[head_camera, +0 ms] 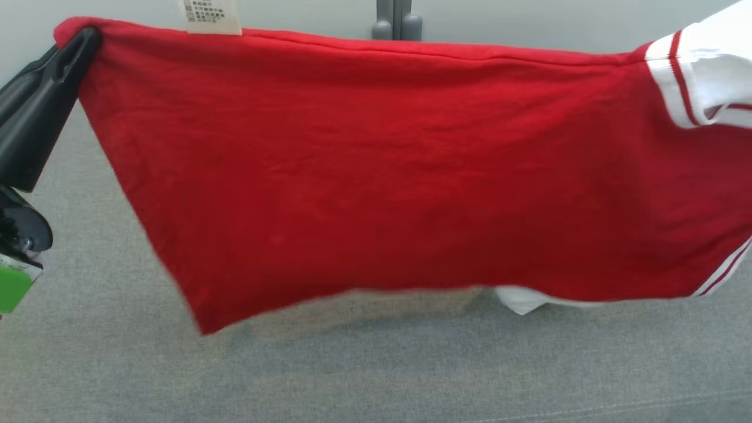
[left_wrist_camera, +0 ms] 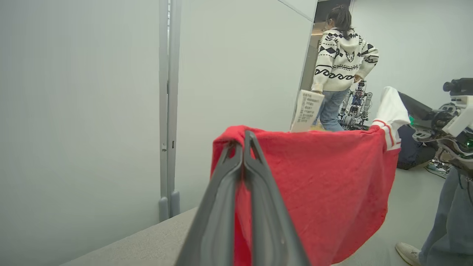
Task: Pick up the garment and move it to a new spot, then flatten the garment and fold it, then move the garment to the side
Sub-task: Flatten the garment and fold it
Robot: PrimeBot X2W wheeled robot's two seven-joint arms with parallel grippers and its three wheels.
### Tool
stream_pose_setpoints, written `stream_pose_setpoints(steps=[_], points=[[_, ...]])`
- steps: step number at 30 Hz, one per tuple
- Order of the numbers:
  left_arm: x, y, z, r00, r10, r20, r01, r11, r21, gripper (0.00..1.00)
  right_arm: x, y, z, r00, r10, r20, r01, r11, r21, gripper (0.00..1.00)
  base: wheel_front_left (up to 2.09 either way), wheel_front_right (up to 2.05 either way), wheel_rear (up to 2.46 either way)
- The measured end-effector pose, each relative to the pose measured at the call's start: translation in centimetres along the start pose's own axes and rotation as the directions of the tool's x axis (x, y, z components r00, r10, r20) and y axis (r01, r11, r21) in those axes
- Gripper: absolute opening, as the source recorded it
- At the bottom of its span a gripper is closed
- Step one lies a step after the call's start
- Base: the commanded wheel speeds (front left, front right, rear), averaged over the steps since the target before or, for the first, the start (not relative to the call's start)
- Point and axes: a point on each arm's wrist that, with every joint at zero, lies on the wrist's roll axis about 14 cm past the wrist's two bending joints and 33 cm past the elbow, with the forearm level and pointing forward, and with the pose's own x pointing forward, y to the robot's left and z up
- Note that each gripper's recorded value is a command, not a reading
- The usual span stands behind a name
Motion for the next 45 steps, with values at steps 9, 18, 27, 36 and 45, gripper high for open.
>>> stream_pose_setpoints(steps=[9, 18, 27, 36, 45], points=[[-1.4, 7.6, -10.0, 0.908, 0.212, -0.361, -0.295, 0.936, -0.192, 0.00, -0.4, -2.4, -13.1, 0.918, -0.053, -0.393, 0.130, 0.977, 0.172, 0.00, 0.00, 0.00, 0.00], [4.0, 17.4, -7.2, 0.886, 0.425, -0.188, -0.416, 0.905, 0.086, 0.00, 15.0, -3.0, -7.3, 0.993, -0.113, 0.038, 0.105, 0.982, 0.160, 0.00, 0.00, 0.00, 0.00], [7.8, 16.9, -8.2, 0.937, 0.345, 0.054, -0.345, 0.939, -0.016, 0.00, 19.3, 2.2, -11.7, 0.993, 0.041, 0.112, -0.067, 0.970, 0.234, 0.00, 0.00, 0.00, 0.00], [-7.5, 17.9, -30.6, 0.710, 0.531, -0.463, -0.626, 0.776, -0.070, 0.00, 2.7, 0.2, -36.6, 0.829, -0.155, -0.538, 0.391, 0.848, 0.357, 0.00, 0.00, 0.00, 0.00], [-7.9, 20.7, -26.6, 0.685, 0.646, -0.337, -0.703, 0.708, -0.072, 0.00, -1.6, 1.1, -35.5, 0.817, -0.168, -0.551, 0.427, 0.819, 0.383, 0.00, 0.00, 0.00, 0.00]])
